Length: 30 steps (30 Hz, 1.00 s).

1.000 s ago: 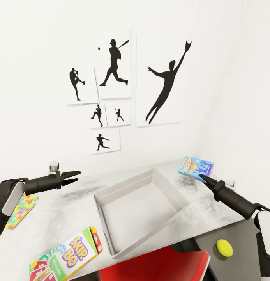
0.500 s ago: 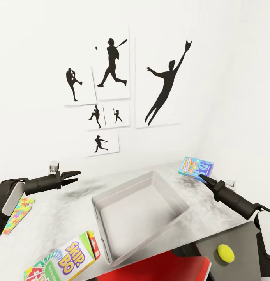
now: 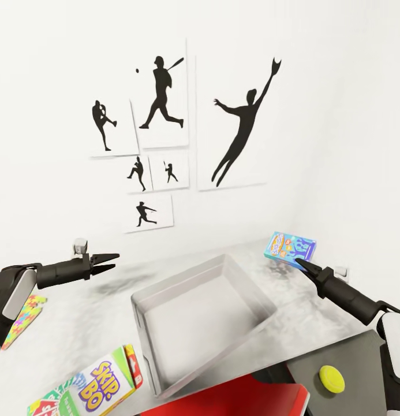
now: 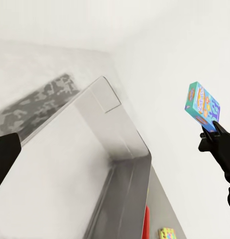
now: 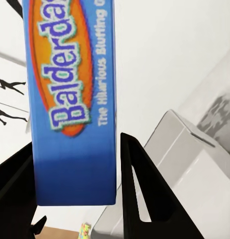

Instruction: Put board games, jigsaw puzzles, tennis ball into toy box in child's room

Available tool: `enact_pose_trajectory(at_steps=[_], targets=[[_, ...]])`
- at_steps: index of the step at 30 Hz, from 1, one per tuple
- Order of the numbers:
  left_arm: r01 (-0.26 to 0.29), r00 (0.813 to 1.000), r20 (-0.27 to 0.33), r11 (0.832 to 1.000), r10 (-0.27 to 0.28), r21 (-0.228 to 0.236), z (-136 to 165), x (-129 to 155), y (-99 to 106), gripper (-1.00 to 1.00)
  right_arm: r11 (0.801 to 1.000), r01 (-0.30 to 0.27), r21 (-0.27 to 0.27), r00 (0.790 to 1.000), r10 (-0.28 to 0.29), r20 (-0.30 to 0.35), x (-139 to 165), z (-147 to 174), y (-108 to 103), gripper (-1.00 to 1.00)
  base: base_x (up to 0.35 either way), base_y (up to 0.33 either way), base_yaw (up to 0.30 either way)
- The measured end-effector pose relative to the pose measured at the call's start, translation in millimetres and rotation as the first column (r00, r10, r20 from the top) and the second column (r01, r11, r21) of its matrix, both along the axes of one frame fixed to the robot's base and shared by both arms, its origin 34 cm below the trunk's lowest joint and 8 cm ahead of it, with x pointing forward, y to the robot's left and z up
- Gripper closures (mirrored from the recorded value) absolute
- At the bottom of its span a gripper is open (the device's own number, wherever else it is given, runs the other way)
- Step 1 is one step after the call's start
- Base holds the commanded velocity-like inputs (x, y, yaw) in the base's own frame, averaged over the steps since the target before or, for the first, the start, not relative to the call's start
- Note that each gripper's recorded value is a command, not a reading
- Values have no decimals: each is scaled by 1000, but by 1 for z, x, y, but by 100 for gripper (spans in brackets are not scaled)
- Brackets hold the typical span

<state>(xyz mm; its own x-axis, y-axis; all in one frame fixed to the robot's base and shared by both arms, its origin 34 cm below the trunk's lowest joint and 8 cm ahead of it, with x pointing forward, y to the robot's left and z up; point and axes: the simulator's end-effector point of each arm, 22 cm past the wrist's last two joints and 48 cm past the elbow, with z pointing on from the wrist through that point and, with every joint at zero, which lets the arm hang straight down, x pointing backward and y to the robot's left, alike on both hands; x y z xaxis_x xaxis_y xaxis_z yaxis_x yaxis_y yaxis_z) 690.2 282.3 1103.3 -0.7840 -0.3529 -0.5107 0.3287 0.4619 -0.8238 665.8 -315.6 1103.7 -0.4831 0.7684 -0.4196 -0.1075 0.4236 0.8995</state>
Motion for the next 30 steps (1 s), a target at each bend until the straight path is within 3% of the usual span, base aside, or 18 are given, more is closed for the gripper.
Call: enact_pose_trajectory(at_steps=[20,30], targets=[[3,1000,3,1000,-3,-6,2,-1,2,-100,1000,-4,0,1000,4,-4,-1,-2,2,100,1,-2,0],[53,998,47,996,-50,-75,27,-24,28,-100,1000,-29,12,1000,29,-3,-3,-1,15,100,0,0,0]])
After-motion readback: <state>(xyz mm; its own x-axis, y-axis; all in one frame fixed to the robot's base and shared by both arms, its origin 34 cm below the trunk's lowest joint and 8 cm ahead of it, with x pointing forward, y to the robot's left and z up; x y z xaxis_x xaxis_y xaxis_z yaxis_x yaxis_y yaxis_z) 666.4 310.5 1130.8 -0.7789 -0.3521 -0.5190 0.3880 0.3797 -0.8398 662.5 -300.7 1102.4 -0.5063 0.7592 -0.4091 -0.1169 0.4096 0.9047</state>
